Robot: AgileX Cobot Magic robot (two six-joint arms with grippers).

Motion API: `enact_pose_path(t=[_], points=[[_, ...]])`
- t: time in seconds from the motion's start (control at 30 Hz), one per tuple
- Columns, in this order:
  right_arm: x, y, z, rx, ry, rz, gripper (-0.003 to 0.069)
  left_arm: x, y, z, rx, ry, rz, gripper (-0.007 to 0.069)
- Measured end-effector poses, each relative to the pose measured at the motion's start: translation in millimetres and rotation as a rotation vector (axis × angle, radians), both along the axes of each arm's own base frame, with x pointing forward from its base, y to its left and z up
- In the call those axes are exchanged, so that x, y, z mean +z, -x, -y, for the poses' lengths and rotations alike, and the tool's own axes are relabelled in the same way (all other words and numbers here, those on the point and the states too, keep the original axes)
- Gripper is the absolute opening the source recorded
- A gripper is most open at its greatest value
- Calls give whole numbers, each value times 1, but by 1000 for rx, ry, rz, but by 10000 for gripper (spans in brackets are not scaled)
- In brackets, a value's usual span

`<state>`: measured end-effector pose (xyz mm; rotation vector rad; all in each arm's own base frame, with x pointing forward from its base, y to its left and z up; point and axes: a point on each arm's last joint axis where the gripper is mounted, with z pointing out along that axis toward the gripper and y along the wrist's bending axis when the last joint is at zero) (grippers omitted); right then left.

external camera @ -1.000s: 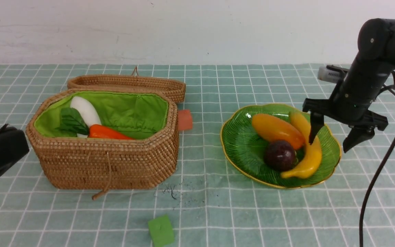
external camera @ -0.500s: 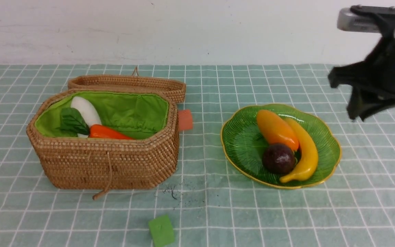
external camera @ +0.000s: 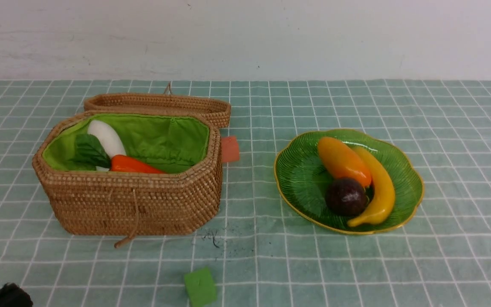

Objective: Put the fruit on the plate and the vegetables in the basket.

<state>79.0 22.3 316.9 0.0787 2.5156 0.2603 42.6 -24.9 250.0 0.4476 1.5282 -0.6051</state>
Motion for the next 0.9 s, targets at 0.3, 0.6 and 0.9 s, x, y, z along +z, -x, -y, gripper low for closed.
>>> enact_pose_path(t=[0.3, 0.6, 0.9], points=[[-26, 32, 11, -56, -155, 509, 38, -15, -5, -5, 76, -80, -96, -13], [-43, 45, 20, -58, -100, 668, 49, -27, -7, -13, 169, -160, -203, -13], [-92, 33, 26, -201, 42, 661, -19, -30, -8, -16, 195, -184, -227, -13]])
